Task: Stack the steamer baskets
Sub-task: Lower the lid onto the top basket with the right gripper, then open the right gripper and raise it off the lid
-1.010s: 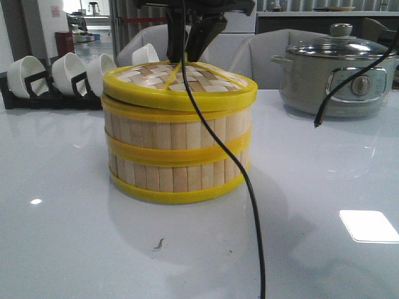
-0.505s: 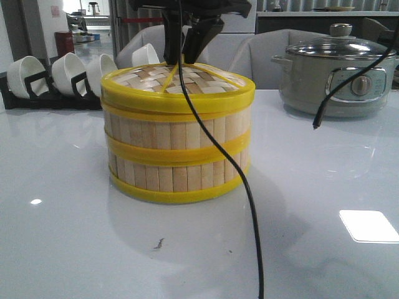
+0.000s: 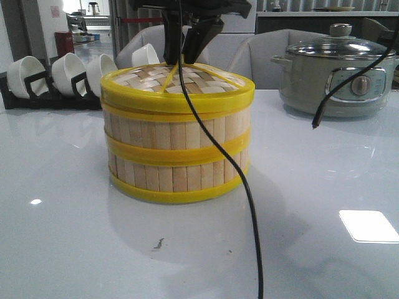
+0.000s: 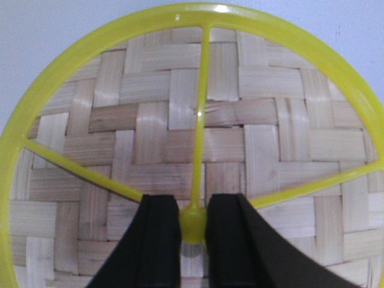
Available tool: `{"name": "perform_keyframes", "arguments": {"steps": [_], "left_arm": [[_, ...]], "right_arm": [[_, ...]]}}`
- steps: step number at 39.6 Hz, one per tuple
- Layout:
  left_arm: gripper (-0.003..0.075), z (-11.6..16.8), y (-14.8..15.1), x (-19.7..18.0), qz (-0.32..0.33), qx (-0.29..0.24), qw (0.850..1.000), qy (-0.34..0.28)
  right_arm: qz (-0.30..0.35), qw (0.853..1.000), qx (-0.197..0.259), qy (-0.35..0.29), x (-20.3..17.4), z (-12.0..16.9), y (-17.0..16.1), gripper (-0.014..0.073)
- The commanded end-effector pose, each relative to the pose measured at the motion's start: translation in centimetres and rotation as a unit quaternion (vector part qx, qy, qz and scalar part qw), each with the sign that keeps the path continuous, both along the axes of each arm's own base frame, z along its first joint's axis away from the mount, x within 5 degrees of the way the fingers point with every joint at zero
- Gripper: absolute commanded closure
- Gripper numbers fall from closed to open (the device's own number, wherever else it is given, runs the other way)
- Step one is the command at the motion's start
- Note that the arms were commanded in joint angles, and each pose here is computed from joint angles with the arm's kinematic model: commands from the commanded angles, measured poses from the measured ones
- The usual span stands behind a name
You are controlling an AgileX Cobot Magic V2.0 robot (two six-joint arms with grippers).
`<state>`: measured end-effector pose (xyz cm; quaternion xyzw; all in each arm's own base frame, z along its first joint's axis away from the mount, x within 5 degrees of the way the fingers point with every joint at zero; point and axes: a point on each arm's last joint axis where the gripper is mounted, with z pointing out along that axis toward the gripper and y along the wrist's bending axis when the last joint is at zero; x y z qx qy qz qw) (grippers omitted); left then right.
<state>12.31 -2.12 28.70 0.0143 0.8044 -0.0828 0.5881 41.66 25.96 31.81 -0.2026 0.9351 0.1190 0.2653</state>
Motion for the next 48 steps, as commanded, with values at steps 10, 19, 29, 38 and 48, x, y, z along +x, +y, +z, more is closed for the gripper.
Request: {"name": "perform_keyframes", "arguments": {"steps": [10,19,29,38,48], "left_arm": [[0.0627,1.6,-0.2,0.2,-0.006,-0.013,0.999,-0.05],[0.0627,1.6,-0.2,0.2,-0.006,-0.013,0.999,-0.05],[0.0627,1.6,-0.2,0.2,-0.006,-0.013,0.999,-0.05],[0.0627,1.6,-0.2,0.2,-0.006,-0.013,0.999,-0.05],[0.0627,1.6,-0.2,0.2,-0.006,-0.013,0.999,-0.05]], "right_arm": [[0.003,0.994,0.065,-0.086,-1.5,6.1,-0.6,0.0181],[0.0,0.988,0.083,-0.13,-2.6,9.2,-1.6,0.0181],[-0.031,0.969,0.02,-0.242,-4.2,13.2,-5.3,0.0183],[-0.06,0.943,0.012,-0.327,-8.3,15.7,-11.3,0.0183],[-0.125,0.928,0.014,-0.351,-13.9,13.7,-19.0,0.0183]]}}
